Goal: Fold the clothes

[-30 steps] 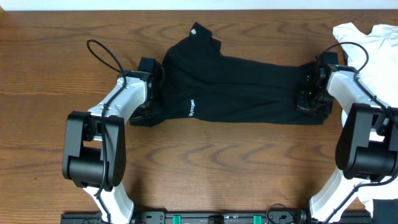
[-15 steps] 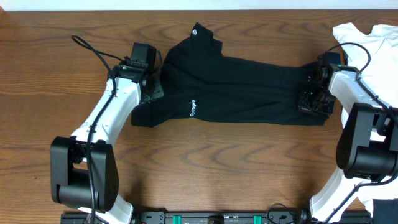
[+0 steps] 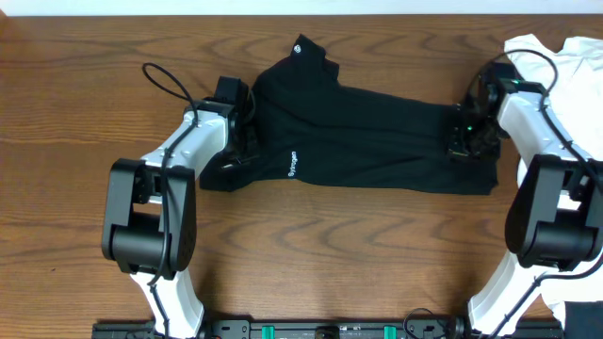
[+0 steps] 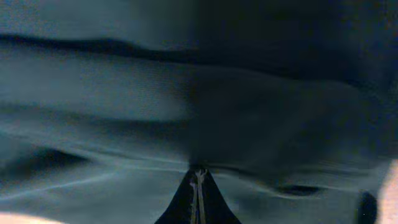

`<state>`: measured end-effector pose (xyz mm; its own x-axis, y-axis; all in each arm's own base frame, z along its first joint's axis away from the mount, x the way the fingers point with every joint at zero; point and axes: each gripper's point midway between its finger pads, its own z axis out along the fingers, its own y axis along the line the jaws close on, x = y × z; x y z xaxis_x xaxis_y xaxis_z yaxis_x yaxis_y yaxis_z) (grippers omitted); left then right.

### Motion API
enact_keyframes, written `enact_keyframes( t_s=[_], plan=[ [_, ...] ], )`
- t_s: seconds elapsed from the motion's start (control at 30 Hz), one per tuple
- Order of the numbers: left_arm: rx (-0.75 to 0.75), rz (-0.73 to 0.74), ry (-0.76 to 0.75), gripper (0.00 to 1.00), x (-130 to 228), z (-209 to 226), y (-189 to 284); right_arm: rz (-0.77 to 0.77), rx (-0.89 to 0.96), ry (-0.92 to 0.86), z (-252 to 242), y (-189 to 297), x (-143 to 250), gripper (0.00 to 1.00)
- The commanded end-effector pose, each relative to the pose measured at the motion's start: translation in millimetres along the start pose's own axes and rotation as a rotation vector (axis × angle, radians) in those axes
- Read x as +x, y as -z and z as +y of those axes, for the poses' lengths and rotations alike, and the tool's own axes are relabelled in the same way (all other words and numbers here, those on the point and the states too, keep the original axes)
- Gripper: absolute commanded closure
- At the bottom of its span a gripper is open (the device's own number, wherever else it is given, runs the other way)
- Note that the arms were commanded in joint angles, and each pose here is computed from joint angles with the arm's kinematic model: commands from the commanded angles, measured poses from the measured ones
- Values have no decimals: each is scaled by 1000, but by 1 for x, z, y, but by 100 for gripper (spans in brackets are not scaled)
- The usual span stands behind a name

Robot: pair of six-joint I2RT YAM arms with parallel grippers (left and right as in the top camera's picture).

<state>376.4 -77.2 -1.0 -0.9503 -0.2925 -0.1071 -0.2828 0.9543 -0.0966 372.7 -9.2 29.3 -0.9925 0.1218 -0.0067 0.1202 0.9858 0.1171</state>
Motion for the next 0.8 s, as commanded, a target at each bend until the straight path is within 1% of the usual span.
enact_keyframes(
  t_s=[0.0, 0.1, 0.13, 0.2, 0.23, 0.4, 0.47, 0.57, 0.67, 0.77],
  plan=[
    [-24, 51, -10, 94, 11, 5, -17, -64, -97, 164, 48, 17, -9, 98],
    [-36, 43, -40, 94, 9, 8, -15, -90, -235, 226, 90, 20, -11, 99],
    [-48, 42, -51, 94, 9, 10, -15, -96, -283, 245, 103, 21, -10, 91],
    [-89, 43, -66, 94, 11, 18, -15, -129, -388, 346, 130, 27, -11, 93],
    [-114, 44, -67, 94, 11, 23, -14, -144, -406, 397, 139, 28, -11, 94],
    [-192, 65, -91, 94, 17, 38, -12, -170, -376, 609, 165, 23, -3, 96],
    [-210, 67, -99, 94, 18, 41, -10, -186, -321, 683, 173, 19, -2, 99],
    [-211, 66, -99, 94, 18, 42, -9, -212, -259, 799, 190, 14, 0, 99],
    [-211, 65, -99, 94, 18, 42, -8, -241, -262, 892, 212, 13, 5, 99],
    [-221, 60, -99, 94, 17, 43, -8, -286, -265, 942, 233, 12, 5, 99]
  ],
)
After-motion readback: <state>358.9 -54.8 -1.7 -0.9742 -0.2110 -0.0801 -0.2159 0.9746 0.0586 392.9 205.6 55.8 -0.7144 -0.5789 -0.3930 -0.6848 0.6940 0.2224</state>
